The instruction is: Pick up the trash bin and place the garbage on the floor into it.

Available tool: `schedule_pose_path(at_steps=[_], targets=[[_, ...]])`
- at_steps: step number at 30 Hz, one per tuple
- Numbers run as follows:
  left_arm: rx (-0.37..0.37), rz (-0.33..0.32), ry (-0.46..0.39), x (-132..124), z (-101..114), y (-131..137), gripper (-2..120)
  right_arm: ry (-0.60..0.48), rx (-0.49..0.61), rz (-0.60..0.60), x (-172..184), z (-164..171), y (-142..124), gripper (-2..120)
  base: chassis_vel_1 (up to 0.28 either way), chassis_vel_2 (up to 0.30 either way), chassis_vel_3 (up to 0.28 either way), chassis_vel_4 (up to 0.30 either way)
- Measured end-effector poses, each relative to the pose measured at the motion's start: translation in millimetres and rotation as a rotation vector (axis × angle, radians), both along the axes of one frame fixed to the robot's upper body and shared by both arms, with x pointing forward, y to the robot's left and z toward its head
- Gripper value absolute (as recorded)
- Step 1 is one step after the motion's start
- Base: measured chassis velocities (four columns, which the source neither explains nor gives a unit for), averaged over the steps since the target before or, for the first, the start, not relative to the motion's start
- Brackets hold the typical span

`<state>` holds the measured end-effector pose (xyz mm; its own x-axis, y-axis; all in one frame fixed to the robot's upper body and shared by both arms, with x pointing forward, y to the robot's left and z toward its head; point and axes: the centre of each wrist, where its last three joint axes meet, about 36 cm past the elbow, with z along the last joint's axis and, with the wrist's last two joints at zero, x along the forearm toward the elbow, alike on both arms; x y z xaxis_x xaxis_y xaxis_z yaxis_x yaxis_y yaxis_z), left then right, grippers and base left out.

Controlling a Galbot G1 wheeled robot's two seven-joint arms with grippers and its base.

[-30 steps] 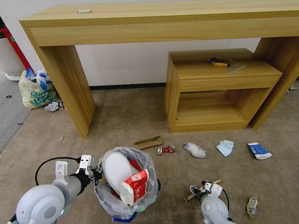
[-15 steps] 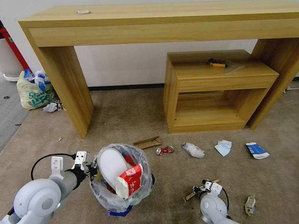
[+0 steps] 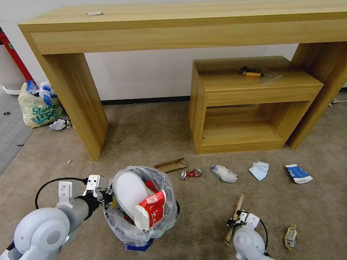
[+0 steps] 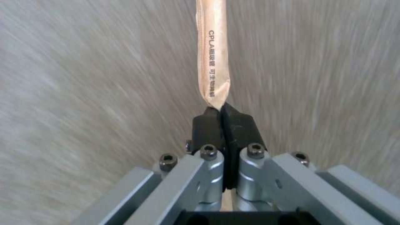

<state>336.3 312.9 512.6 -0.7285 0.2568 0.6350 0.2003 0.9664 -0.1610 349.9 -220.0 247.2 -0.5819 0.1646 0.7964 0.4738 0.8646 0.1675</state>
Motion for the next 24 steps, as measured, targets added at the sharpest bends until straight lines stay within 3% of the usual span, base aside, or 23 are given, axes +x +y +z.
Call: schedule_pose_path(at_steps=[4, 7, 8, 12, 13, 15, 17, 19, 21, 24], targets=[[0.000, -0.003, -0.001, -1, 1, -1, 0, -0.103, -0.009, 0.041, -1, 36, 3, 0, 0.000, 0.000, 0.000, 0.000], [-0.002, -0.008, -0.002, -3, 1, -3, 0, -0.274, -0.050, 0.130, 0, 84, 5, 0, 0.000, 0.000, 0.000, 0.000], [-0.002, -0.008, -0.002, -3, 1, -3, 0, -0.274, -0.050, 0.130, 0, 84, 5, 0, 0.000, 0.000, 0.000, 0.000], [-0.003, -0.014, 0.003, -4, 0, -5, 0, -0.514, -0.066, 0.300, 9, 137, -1, 0, 0.000, 0.000, 0.000, 0.000], [-0.003, -0.014, 0.003, -4, 0, -5, 0, -0.514, -0.066, 0.300, 9, 137, -1, 0, 0.000, 0.000, 0.000, 0.000], [0.004, -0.014, 0.011, -3, -3, -5, 0, -0.662, -0.035, 0.440, 23, 170, -8, 0, 0.000, 0.000, 0.000, 0.000], [0.006, -0.015, 0.014, -2, -4, -5, 0, -0.715, -0.025, 0.489, 29, 181, -9, 0, 0.000, 0.000, 0.000, 0.000], [0.012, -0.013, 0.014, 1, -5, -3, 0, -0.837, 0.032, 0.607, 45, 212, -2, 0, 0.000, 0.000, 0.000, 0.000], [0.014, -0.012, 0.013, 3, -5, -2, 0, -0.857, 0.048, 0.627, 48, 218, 0, 0, 0.000, 0.000, 0.000, 0.000], [0.017, -0.007, 0.012, 12, -5, 2, 0, -0.954, 0.148, 0.798, 66, 250, 21, 0, 0.000, 0.000, 0.000, 0.000]])
